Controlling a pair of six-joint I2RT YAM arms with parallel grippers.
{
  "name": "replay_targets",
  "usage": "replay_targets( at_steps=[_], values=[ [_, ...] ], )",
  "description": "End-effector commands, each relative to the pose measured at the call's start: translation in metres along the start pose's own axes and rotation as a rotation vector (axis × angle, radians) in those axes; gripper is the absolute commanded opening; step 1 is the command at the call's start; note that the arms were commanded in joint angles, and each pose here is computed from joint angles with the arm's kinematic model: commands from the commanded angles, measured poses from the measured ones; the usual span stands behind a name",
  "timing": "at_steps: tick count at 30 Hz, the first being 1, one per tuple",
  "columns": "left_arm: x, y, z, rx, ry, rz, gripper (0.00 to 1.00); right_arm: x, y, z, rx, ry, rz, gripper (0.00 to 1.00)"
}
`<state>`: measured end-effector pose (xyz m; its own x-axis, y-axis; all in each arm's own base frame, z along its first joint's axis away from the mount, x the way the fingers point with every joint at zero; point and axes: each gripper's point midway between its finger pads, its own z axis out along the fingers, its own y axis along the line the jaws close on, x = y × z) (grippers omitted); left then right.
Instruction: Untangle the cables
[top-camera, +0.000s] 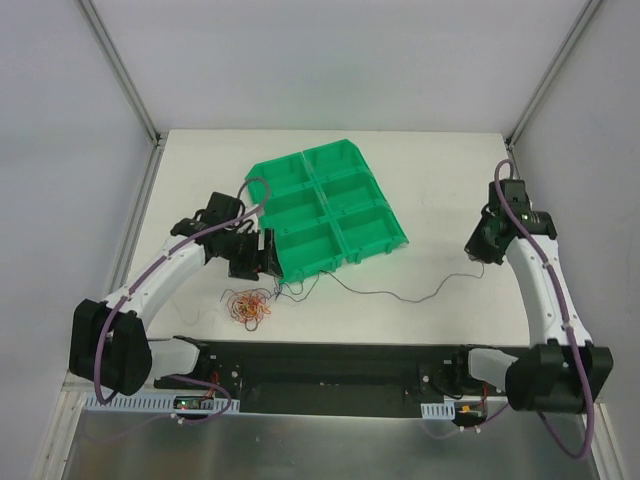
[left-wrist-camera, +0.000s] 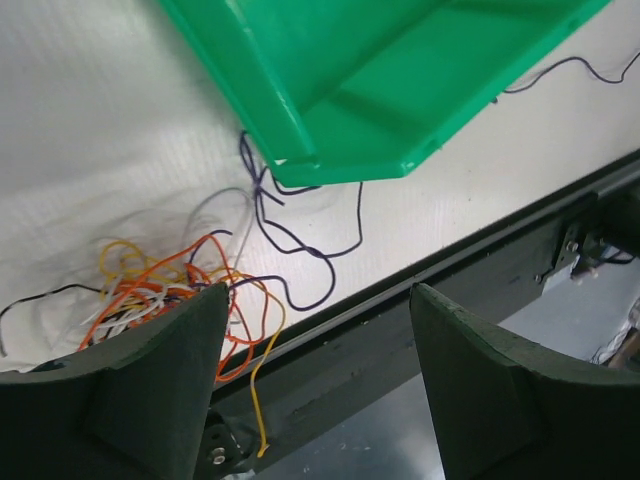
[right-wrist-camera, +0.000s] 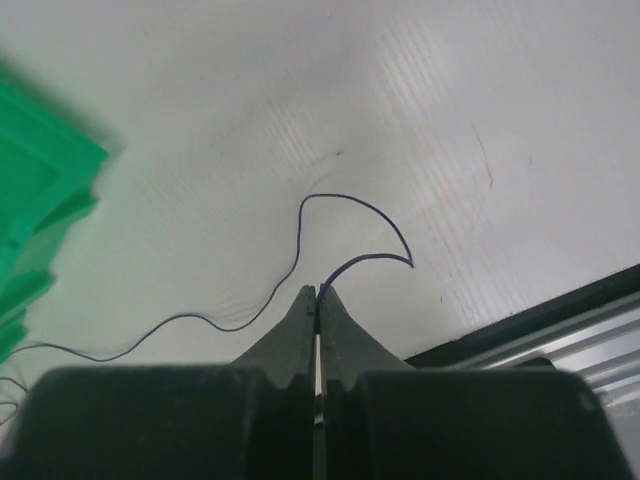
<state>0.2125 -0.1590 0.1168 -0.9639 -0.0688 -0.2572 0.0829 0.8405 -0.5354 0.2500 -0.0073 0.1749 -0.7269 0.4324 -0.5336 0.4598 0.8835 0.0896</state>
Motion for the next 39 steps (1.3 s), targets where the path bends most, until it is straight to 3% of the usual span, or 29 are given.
replay_targets(
  at_steps=[1, 4, 5, 6, 9, 11, 12, 16, 19, 21, 34, 37, 39],
  values=[
    [0.020, -0.018, 0.010, 0.058, 0.105, 0.087, 0.70, 0.039, 0.007, 0.010, -0.088, 0.298, -0.047, 0.00],
    [0.030, -0.015, 0.019, 0.004, 0.159, 0.113, 0.65, 0.056, 0.007, 0.022, -0.084, 0.433, -0.105, 0.02],
    [0.034, -0.014, 0.022, -0.007, 0.177, 0.119, 0.64, 0.059, 0.006, 0.025, -0.079, 0.456, -0.119, 0.07],
    [0.037, -0.012, 0.024, -0.019, 0.197, 0.122, 0.63, 0.060, 0.006, 0.026, -0.085, 0.460, -0.137, 0.17],
    [0.043, -0.006, 0.029, -0.060, 0.230, 0.129, 0.61, 0.052, 0.010, 0.018, -0.071, 0.388, -0.259, 0.60],
    [0.046, -0.004, 0.031, -0.064, 0.242, 0.135, 0.58, 0.049, 0.023, 0.010, -0.076, 0.328, -0.352, 0.76],
    [0.046, -0.003, 0.032, -0.067, 0.244, 0.137, 0.56, 0.052, 0.035, 0.007, -0.110, 0.318, -0.391, 0.78],
    [0.044, -0.003, 0.033, -0.070, 0.247, 0.139, 0.47, 0.099, 0.118, -0.012, -0.424, 0.325, -0.559, 0.79],
    [0.041, -0.006, 0.032, -0.063, 0.238, 0.143, 0.43, 0.149, 0.182, -0.030, -0.706, 0.383, -0.567, 0.78],
    [0.041, -0.008, 0.031, -0.055, 0.239, 0.146, 0.42, 0.171, 0.209, -0.033, -0.790, 0.403, -0.557, 0.78],
    [0.048, -0.005, 0.034, -0.059, 0.266, 0.119, 0.48, 0.239, 0.278, 0.000, -0.646, 0.413, -0.601, 0.75],
    [0.048, -0.003, 0.035, -0.070, 0.270, 0.113, 0.49, 0.242, 0.274, 0.011, -0.574, 0.394, -0.625, 0.63],
    [0.049, -0.001, 0.037, -0.079, 0.274, 0.107, 0.48, 0.245, 0.272, 0.016, -0.556, 0.401, -0.634, 0.44]
  ],
)
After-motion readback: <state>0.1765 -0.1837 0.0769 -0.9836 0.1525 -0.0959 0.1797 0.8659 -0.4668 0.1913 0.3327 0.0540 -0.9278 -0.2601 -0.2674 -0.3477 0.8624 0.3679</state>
